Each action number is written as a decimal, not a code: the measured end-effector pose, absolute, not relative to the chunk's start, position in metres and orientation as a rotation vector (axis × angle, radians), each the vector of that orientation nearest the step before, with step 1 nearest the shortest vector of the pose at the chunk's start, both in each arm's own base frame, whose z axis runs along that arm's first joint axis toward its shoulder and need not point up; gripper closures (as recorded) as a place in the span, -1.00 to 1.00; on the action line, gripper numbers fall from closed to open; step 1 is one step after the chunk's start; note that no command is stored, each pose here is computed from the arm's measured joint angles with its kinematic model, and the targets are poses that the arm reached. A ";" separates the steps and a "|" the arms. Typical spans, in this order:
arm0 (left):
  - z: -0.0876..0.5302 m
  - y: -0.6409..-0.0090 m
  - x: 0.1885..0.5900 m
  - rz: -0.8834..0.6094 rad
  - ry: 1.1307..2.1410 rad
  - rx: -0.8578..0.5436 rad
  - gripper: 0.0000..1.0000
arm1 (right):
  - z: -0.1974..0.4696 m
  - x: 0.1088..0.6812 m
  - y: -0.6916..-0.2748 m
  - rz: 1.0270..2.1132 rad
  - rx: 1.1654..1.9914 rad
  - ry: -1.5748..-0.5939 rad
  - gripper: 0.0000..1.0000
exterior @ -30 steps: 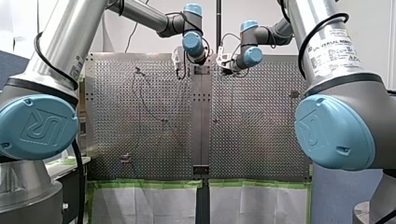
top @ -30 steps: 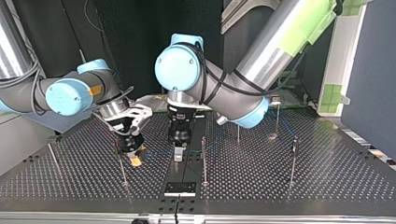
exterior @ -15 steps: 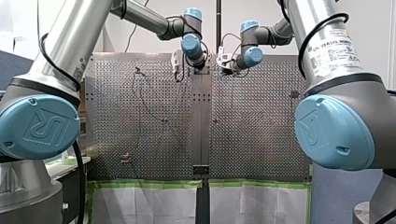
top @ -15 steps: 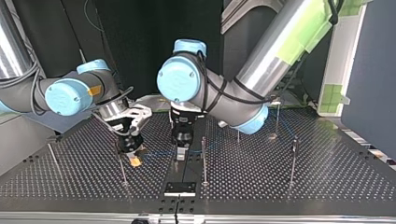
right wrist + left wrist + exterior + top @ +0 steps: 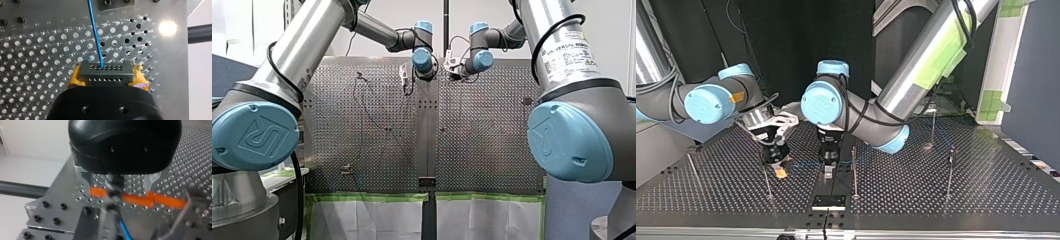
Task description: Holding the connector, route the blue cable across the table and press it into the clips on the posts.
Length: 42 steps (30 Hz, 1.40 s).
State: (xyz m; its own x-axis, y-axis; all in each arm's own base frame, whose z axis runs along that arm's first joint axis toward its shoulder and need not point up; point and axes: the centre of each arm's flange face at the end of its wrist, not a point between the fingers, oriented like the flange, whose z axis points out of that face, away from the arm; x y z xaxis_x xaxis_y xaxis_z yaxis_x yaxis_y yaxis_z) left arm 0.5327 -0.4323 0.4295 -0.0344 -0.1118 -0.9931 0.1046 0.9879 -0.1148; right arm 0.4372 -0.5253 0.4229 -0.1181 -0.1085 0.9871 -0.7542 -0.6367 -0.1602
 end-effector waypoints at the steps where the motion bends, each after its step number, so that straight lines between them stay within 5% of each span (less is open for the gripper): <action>1: 0.427 -0.434 0.537 -0.172 1.596 -0.007 -1.00 | 0.423 0.437 -0.525 1.805 1.686 -0.954 1.00; 18: 0.419 -0.443 0.561 -0.134 1.568 -0.067 -1.00 | 0.423 0.436 -0.527 1.803 1.683 -0.956 1.00; 20: 0.419 -0.444 0.559 -0.124 1.569 -0.067 0.03 | 0.423 0.435 -0.527 1.803 1.683 -0.956 1.00; 21: 0.419 -0.444 0.558 -0.118 1.569 -0.067 0.03 | 0.423 0.435 -0.527 1.803 1.684 -0.956 1.00; 23: 0.419 -0.445 0.557 -0.105 1.570 -0.069 0.85 | 0.422 0.435 -0.527 1.802 1.685 -0.957 1.00; 25: 0.419 -0.444 0.556 -0.096 1.570 -0.076 1.00 | 0.422 0.435 -0.527 1.802 1.685 -0.958 1.00; 42: 0.395 -0.431 0.542 -0.041 1.614 -0.136 1.00 | 0.414 0.441 -0.518 1.790 1.727 -0.973 1.00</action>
State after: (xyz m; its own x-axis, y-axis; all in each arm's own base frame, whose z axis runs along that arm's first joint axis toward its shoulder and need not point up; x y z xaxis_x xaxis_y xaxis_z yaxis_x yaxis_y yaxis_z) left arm 0.5421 -0.4309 0.3954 -0.0417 -0.1130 -0.9927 -0.0624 0.9919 -0.1103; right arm 0.4407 -0.5184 0.4145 -0.1007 -0.1415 0.9848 -0.7492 -0.6405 -0.1686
